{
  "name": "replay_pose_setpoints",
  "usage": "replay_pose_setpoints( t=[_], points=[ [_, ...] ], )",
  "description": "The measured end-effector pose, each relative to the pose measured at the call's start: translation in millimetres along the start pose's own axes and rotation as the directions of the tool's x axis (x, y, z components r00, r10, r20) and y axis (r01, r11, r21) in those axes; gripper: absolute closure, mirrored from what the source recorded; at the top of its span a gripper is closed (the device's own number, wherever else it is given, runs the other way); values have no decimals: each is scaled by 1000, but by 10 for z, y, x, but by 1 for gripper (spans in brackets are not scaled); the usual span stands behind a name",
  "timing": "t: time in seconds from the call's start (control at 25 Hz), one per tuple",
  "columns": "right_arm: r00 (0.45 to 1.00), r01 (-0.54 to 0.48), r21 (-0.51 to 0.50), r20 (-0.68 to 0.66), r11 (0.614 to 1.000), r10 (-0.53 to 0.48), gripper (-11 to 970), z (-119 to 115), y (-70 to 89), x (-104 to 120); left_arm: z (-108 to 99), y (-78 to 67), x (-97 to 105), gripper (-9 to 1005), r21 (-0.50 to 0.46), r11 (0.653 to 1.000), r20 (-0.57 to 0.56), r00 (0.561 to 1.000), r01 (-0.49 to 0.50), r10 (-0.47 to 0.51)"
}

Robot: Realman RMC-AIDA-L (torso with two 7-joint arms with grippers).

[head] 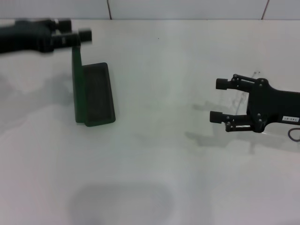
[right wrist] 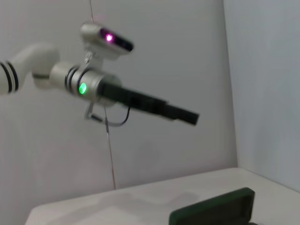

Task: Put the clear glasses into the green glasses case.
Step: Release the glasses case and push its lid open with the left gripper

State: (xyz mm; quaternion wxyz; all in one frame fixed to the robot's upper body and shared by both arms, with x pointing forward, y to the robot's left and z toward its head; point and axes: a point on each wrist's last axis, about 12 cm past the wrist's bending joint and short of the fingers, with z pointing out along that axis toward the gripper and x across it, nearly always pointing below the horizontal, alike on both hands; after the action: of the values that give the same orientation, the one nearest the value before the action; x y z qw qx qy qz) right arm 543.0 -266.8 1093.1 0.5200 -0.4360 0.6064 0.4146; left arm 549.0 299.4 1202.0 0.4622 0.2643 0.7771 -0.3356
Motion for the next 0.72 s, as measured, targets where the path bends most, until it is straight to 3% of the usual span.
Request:
replay_pose_setpoints(
  t=[0.12,0.32,0.48,0.72],
  points=[
    [1000,10,16,-15,1000,-10,81,-35,-37,-6,163,93,-297,252,-149,985,-95,990,84,-99],
    [998,44,53,-37,998,-42,82,-105,-102,-22,467,174,-396,258,-352,934,-316,931,63,-182],
    [995,92,101,-53,991,-86,82,-250,-140,-53,744,141,-366,263,-411,911,-439,869,30,-227],
    [986,149,156,-97,976,-135,84,-457,-155,-104,919,111,-369,271,-472,882,-510,816,-1,-272]
  ],
)
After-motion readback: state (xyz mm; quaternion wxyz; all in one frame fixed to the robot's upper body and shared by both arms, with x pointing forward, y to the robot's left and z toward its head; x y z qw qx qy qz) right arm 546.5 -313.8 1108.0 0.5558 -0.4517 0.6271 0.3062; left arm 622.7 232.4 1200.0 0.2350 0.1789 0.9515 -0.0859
